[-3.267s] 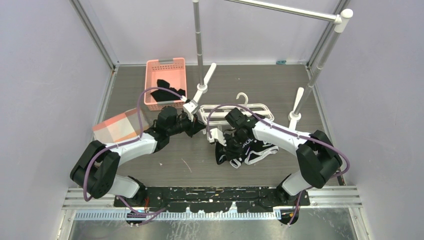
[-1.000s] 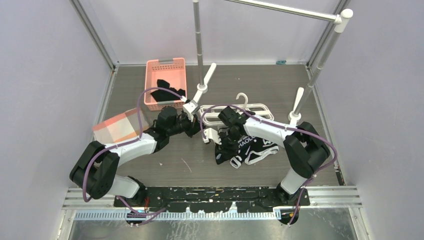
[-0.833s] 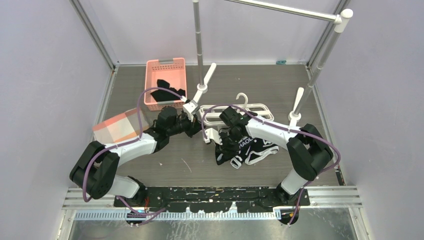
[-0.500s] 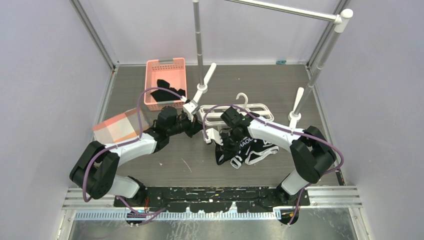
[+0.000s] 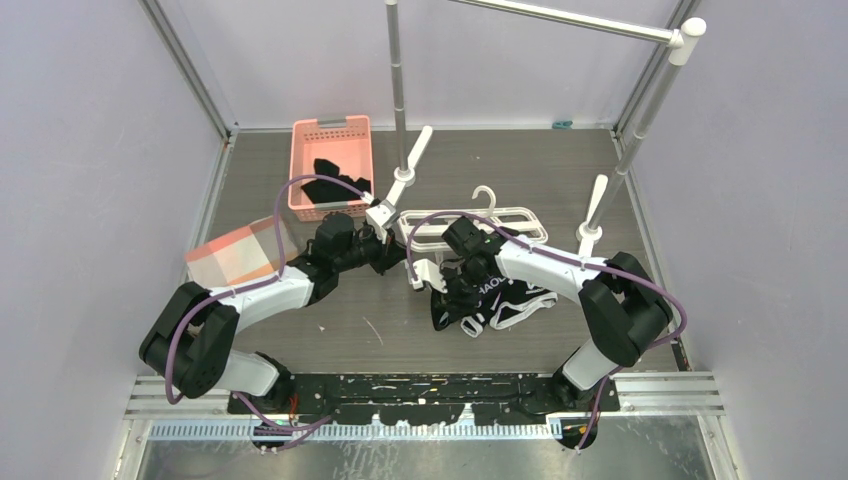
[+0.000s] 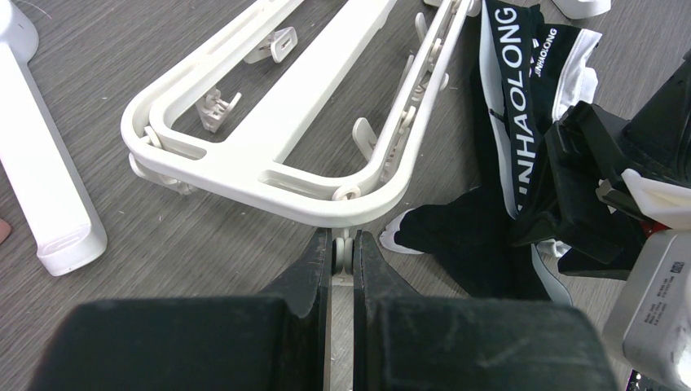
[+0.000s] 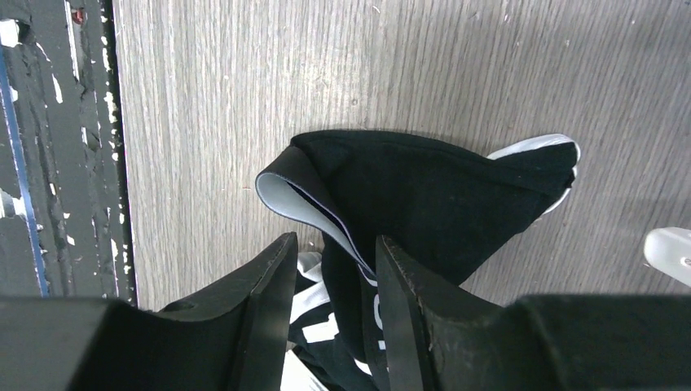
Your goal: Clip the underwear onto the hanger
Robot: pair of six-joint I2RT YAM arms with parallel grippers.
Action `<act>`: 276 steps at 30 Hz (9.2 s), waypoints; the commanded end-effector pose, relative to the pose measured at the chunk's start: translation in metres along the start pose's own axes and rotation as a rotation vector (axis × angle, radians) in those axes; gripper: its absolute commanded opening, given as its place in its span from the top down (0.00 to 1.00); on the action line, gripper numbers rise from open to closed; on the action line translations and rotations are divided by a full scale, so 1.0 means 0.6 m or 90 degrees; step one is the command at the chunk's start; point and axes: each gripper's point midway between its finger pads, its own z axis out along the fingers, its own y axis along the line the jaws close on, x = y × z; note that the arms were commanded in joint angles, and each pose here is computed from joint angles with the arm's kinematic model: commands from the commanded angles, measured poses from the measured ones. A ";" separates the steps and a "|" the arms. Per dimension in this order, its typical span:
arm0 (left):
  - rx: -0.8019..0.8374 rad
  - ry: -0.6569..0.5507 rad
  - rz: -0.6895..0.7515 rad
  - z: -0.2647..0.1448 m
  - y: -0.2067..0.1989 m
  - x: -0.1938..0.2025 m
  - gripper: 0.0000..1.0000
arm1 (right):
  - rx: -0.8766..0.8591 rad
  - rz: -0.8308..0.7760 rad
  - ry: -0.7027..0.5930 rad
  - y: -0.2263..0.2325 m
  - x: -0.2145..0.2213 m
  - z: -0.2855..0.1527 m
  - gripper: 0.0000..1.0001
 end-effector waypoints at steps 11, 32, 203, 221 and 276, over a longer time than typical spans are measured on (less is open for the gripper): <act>0.004 -0.071 0.036 -0.006 -0.006 -0.064 1.00 | 0.031 -0.032 -0.036 -0.013 -0.021 -0.009 0.73; 0.148 -0.134 0.042 -0.004 -0.070 -0.085 1.00 | 0.133 -0.026 -0.149 -0.042 -0.093 -0.055 0.99; -0.033 -0.049 0.016 -0.023 -0.008 -0.053 1.00 | 0.296 0.028 -0.143 -0.145 -0.063 -0.126 0.39; -0.070 -0.055 0.069 -0.060 0.000 -0.045 1.00 | 0.270 -0.045 -0.248 -0.116 -0.138 -0.206 0.34; -0.055 -0.113 0.085 -0.073 -0.015 -0.076 0.49 | 0.092 -0.138 -0.258 -0.183 -0.208 -0.118 0.99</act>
